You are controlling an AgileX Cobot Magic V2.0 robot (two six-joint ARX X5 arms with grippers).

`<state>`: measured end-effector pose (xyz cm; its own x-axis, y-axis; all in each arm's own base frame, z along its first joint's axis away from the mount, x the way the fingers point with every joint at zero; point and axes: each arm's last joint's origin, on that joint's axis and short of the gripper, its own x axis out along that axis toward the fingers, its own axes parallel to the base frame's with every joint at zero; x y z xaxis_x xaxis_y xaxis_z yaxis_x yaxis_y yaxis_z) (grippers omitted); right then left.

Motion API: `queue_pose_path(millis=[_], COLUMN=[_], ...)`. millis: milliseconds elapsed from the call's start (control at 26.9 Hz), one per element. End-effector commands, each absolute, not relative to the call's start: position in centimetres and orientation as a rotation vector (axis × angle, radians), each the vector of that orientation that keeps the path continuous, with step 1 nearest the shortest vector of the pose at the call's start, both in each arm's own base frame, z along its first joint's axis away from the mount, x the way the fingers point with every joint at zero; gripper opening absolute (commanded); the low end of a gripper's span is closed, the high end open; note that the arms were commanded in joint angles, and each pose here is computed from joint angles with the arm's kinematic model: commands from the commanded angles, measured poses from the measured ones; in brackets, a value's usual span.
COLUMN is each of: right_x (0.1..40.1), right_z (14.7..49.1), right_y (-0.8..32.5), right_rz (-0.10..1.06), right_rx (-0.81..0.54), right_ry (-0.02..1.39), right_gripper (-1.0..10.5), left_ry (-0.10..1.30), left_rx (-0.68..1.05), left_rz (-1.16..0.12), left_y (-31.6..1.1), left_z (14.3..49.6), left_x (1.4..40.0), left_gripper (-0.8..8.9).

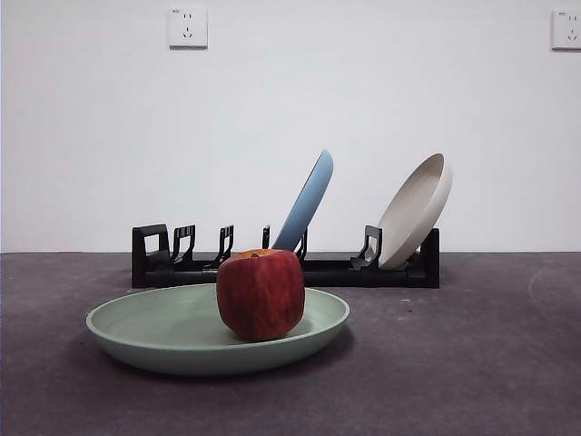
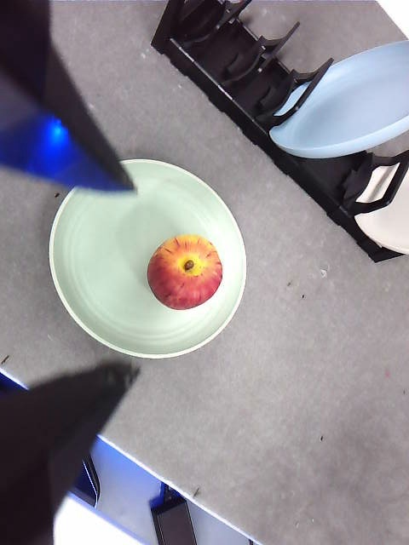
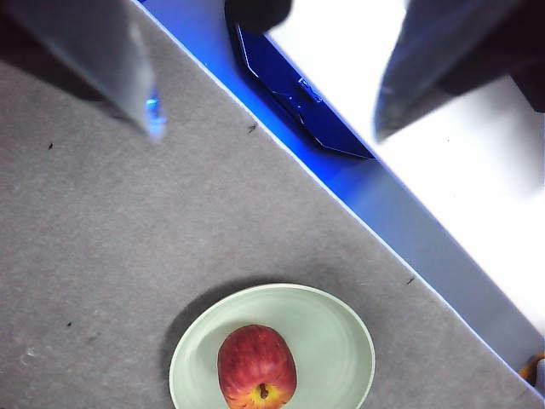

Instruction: Take the green plate from the plate rack,put the plate on the table,take the apple from the table,put the apple in the plate

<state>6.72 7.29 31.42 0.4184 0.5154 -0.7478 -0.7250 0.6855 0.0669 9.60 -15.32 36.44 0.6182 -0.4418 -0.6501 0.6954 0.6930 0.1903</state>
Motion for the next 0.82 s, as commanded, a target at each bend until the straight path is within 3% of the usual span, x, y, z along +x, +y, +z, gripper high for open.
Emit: queue_pose_path(millis=[37,817], right_x=[6.78,6.79], right_z=[31.48,31.50], right_y=[7.38,7.37], right_rz=[0.790,0.787], right_rx=[-0.267,-0.268], right_ry=[0.815,0.812], right_gripper=[-0.1,0.0], left_ry=[0.615,0.612], left_rx=[0.447,0.448], left_rz=[-0.679,-0.675], left_y=[-15.30,-15.30], left_z=[36.39,36.41], left_x=[9.55,9.56], left_gripper=[-0.06,-0.04])
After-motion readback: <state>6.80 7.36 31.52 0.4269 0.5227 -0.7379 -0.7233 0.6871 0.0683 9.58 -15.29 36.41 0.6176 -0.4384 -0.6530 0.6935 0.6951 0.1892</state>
